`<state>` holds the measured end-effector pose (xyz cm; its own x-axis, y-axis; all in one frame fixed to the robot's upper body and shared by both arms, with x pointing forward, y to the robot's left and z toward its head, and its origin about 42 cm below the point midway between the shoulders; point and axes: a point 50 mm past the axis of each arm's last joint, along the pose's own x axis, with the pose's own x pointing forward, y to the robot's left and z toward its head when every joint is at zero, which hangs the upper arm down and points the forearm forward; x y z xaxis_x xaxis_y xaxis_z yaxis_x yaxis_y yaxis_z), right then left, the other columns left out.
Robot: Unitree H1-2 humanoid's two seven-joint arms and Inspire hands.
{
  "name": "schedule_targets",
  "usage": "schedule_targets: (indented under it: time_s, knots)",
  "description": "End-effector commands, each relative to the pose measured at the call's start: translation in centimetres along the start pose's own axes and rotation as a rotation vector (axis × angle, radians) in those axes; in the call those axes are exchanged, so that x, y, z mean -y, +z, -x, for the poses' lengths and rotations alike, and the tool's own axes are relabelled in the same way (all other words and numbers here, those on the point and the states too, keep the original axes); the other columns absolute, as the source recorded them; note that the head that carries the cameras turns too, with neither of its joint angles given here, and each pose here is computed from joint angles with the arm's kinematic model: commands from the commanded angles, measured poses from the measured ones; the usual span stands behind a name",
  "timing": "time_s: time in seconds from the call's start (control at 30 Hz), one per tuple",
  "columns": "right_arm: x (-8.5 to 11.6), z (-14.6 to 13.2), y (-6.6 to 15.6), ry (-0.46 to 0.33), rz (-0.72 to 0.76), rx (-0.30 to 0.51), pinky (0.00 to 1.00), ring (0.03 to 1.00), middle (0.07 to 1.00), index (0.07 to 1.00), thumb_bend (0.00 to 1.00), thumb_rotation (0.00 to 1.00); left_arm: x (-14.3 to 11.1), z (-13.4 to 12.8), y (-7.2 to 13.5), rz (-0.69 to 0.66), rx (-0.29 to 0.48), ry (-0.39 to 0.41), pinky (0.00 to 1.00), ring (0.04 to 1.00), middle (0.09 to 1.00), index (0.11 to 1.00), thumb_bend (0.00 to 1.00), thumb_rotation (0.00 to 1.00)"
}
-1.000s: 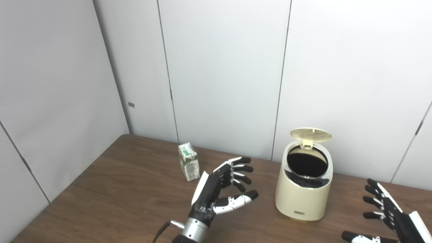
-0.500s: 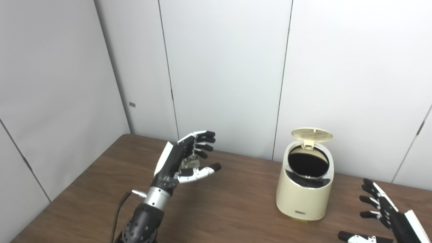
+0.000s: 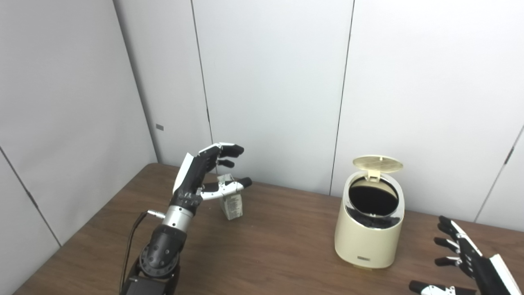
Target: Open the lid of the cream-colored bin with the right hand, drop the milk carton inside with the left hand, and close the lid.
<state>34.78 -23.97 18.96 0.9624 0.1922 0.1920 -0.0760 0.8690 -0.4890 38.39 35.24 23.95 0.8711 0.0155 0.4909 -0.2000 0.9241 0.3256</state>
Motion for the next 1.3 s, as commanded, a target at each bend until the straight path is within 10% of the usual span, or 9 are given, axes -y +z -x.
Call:
schedule_targets:
  time_s: [0.0, 0.43, 0.97, 1.27]
  knots:
    - [1.1, -1.0, 2.1, -0.027, 0.011, 0.089, 0.62, 0.827, 0.918, 0.929, 0.82, 0.24, -1.8, -2.2, 1.6, -0.042, 0.108, 0.027, 0.73, 0.802, 0.773, 0.715, 0.77, 0.09]
    - [1.7, -0.7, 2.3, -0.034, 0.024, 0.076, 0.59, 0.799, 0.908, 0.914, 0.85, 0.27, -2.3, -2.7, -2.7, -0.136, 0.06, 0.072, 1.0, 0.981, 0.907, 0.881, 0.84, 0.21]
    - [2.3, -0.4, 2.3, -0.03, -0.007, 0.078, 0.52, 0.747, 0.893, 0.909, 0.86, 0.24, -1.5, -1.5, -6.7, -0.082, -0.136, 0.063, 1.0, 0.999, 0.999, 1.0, 0.99, 0.33]
    - [2.6, -0.1, 2.3, -0.025, 0.001, 0.078, 0.55, 0.767, 0.901, 0.913, 0.85, 0.24, -0.5, -0.7, -8.4, -0.109, -0.186, 0.068, 0.84, 0.906, 0.969, 1.0, 0.94, 0.3]
